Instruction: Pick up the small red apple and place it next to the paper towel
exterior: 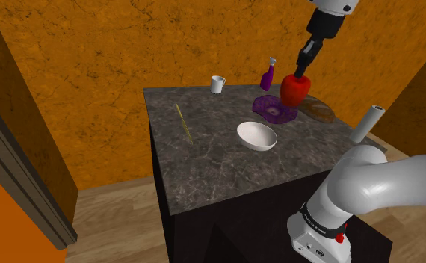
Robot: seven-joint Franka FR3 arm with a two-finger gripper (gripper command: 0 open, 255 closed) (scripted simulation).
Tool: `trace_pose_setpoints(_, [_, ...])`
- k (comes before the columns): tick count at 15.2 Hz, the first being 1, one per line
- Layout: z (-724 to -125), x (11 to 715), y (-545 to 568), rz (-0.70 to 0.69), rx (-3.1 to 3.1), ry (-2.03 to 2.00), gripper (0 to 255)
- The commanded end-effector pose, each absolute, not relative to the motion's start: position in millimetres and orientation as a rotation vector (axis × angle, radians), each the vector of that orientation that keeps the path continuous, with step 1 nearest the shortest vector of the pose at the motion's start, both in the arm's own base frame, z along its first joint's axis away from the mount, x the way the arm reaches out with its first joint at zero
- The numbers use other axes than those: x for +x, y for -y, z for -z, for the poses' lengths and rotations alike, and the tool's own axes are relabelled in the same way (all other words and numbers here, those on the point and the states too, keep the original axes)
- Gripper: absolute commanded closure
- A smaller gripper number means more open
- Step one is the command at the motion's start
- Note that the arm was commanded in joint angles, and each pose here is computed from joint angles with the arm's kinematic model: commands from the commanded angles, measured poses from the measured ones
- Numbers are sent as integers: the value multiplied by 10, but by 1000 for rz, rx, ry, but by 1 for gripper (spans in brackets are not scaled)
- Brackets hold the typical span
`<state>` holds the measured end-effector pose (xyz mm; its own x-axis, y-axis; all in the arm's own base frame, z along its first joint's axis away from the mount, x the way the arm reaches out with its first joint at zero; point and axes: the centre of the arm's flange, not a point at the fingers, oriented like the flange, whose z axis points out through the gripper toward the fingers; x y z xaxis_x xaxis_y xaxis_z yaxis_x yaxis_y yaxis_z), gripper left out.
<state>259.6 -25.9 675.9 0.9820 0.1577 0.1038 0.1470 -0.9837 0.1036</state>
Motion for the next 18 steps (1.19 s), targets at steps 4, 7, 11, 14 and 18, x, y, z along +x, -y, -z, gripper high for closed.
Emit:
trace_pose_setpoints(4, [-6745, 2315, 848, -170, 3032, -236, 255])
trace_pose_setpoints(7, [-6746, 2165, 1215, -170, 3032, -236, 255])
trace_pose_setpoints(11, [-6746, 1966, 1703, -170, 3032, -236, 255])
trace_pose_setpoints(14, [-6746, 1816, 2070, -170, 3032, -236, 255])
trace_pose_setpoints(18, [-6747, 1616, 2559, -170, 3032, -236, 255])
